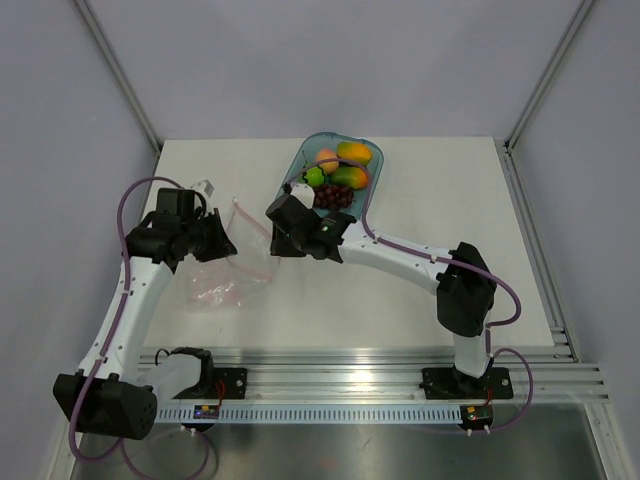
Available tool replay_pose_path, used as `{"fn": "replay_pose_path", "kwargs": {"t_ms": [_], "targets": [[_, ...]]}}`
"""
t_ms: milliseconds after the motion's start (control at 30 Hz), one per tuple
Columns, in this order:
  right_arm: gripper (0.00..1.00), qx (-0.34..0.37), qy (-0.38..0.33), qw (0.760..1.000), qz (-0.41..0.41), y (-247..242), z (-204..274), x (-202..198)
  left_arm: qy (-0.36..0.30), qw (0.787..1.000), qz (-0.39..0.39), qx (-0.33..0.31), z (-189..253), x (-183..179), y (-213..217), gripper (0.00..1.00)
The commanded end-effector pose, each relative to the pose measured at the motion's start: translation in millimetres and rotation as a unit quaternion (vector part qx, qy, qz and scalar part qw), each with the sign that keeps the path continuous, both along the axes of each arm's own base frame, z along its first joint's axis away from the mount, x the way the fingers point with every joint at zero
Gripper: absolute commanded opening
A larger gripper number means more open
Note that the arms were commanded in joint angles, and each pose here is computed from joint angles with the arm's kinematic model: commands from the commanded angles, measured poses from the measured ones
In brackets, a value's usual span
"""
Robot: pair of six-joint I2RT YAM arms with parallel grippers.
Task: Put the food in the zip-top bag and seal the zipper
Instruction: Open the zipper of the food storage bag.
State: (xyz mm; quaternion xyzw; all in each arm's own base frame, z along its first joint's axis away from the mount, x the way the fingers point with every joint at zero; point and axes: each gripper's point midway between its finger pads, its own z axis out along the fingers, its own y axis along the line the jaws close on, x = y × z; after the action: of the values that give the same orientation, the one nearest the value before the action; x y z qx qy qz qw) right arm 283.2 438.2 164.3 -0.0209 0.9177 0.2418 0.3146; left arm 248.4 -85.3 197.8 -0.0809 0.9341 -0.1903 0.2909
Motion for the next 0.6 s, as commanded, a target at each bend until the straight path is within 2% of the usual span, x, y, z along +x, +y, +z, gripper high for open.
{"fn": "replay_pose_path", "kwargs": {"t_ms": [0, 100, 300, 367, 467, 567], "targets": [[0.42, 0.015, -0.041, 0.999, 0.019, 5, 28, 8, -0.051, 0.999, -0.005, 0.002, 25, 12, -1, 0.00], [0.48, 0.019, -0.050, 0.998, 0.045, 12, 35, 8, -0.052, 0.999, -0.009, 0.001, 26, 11, -3, 0.00], [0.41, 0.068, -0.051, 0.990, 0.112, 36, 46, -2, -0.052, 0.998, -0.017, 0.001, 26, 9, -5, 0.00], [0.41, 0.092, -0.050, 0.984, 0.143, 44, 52, -10, -0.051, 0.999, -0.019, 0.004, 26, 9, -5, 0.00], [0.49, 0.119, -0.047, 0.974, 0.185, 56, 58, -20, -0.053, 0.998, -0.020, 0.004, 27, 8, -5, 0.00], [0.44, 0.120, -0.036, 0.973, 0.194, 61, 54, -21, -0.056, 0.998, -0.022, -0.002, 29, 9, -7, 0.00]]}}
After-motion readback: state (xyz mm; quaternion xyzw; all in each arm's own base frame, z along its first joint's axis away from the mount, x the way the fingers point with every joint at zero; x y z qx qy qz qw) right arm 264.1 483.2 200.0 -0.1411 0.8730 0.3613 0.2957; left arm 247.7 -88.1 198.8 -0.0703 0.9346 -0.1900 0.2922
